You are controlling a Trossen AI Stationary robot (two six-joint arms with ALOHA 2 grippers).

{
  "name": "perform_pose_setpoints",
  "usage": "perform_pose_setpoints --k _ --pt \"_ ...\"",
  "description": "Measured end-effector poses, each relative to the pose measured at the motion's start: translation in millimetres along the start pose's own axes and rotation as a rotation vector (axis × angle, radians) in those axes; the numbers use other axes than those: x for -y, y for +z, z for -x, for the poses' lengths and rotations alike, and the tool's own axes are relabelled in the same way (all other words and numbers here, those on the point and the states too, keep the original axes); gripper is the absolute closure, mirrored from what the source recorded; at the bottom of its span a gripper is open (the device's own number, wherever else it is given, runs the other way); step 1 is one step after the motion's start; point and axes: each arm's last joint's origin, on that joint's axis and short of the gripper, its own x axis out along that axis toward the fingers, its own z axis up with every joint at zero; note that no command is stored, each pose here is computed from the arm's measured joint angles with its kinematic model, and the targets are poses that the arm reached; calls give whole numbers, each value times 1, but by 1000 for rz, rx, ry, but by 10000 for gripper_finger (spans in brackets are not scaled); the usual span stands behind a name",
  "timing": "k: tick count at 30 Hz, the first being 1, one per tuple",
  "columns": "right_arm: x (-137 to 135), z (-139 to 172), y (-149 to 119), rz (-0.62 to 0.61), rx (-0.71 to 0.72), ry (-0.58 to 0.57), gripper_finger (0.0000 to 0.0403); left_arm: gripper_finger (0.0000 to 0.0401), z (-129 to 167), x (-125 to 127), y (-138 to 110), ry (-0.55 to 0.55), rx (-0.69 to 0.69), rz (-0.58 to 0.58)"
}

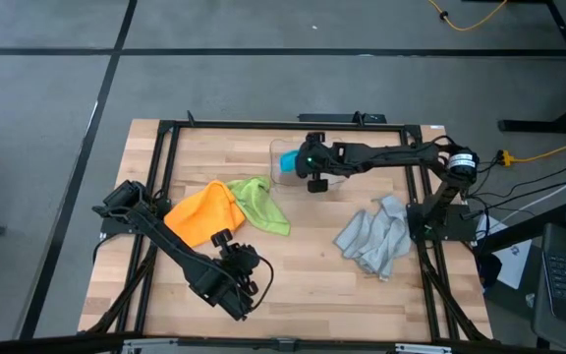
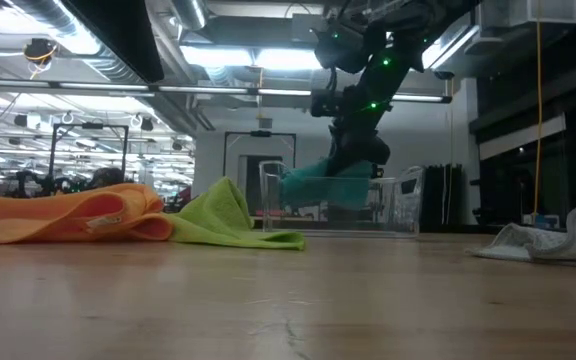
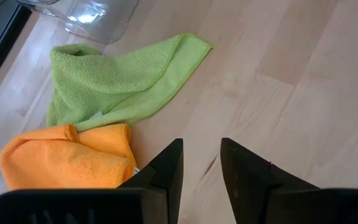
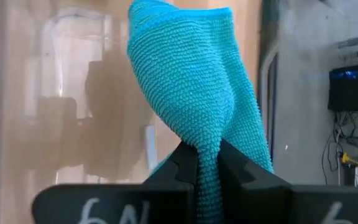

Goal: Fold microfiber towels
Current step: Put the blue towel into the transparent bin, then fold the gray towel

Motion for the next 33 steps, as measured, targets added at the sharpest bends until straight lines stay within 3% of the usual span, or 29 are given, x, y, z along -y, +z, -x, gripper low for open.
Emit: perform_pose_setpoints --k 3,11,16,20,26,33 --pt "1 -4 0 -3 7 7 372 302 0 0 0 0 0 0" --pt "-1 -11 -3 -10 42 128 282 302 0 0 0 0 0 0" --pt "-5 -10 -2 -8 93 225 247 302 0 0 0 0 0 0" --pt "-10 -8 0 -16 86 240 226 302 0 0 0 0 0 0" --pt "-7 8 10 -31 16 284 221 302 0 0 0 1 2 -6" --pt "18 55 26 -171 -205 206 239 302 0 0 0 5 10 -7"
